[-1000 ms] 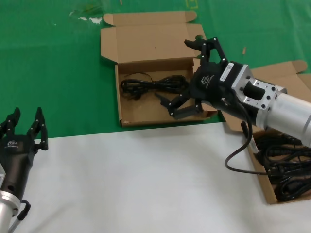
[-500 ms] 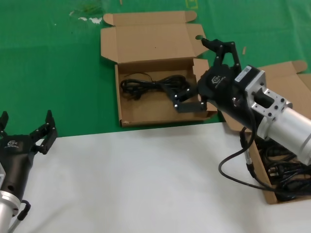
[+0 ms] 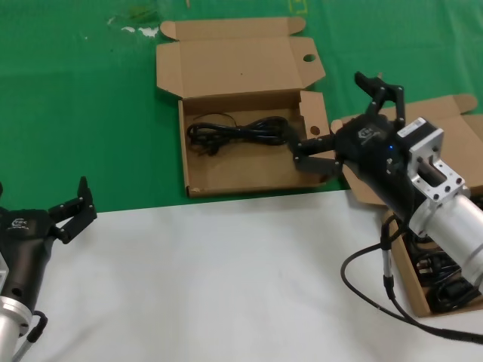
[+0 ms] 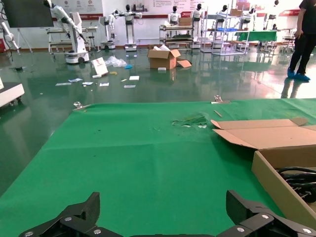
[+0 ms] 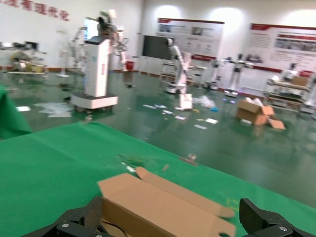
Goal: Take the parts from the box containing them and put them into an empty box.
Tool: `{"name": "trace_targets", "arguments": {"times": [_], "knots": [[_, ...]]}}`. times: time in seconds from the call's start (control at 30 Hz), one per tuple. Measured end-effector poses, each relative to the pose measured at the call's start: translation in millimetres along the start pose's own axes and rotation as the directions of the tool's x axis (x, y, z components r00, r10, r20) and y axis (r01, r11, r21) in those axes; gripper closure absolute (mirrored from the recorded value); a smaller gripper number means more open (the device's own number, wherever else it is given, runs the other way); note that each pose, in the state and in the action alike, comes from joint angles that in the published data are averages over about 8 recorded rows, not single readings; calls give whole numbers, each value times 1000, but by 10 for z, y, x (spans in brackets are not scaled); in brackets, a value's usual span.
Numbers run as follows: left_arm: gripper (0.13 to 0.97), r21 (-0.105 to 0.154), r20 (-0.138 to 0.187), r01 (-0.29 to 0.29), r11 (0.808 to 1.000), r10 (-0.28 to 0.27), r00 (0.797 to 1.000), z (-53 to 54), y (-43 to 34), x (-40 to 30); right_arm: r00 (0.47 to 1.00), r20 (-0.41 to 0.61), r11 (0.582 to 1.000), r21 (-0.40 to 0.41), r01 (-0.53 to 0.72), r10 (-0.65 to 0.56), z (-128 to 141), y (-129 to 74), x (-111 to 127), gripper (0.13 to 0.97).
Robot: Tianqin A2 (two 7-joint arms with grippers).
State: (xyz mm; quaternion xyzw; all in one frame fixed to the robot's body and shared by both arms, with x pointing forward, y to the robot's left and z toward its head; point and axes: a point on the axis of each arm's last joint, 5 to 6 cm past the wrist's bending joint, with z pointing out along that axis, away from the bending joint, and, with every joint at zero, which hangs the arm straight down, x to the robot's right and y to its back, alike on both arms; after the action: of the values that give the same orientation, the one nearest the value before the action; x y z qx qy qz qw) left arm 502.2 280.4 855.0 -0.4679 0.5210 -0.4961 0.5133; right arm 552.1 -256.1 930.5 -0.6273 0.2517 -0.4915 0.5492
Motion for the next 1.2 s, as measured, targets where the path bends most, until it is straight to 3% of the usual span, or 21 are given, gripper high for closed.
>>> {"name": "trace_targets", "arguments": {"times": [0.2, 0.5, 0.87, 1.2], "knots": [[185, 0, 0, 0, 1000, 0, 1000, 0, 0, 0, 995, -81, 998, -14, -59, 58, -96, 139, -41, 130], [134, 0, 0, 0, 1000, 0, 1000, 0, 0, 0, 969, -208, 988, -42, -146, 134, -265, 352, -108, 130], [132, 0, 0, 0, 1000, 0, 1000, 0, 0, 0, 915, -352, 968, -81, -238, 196, -482, 588, -190, 130], [132, 0, 0, 0, 1000, 0, 1000, 0, 0, 0, 909, -366, 965, -86, -247, 200, -504, 611, -199, 130]]}}
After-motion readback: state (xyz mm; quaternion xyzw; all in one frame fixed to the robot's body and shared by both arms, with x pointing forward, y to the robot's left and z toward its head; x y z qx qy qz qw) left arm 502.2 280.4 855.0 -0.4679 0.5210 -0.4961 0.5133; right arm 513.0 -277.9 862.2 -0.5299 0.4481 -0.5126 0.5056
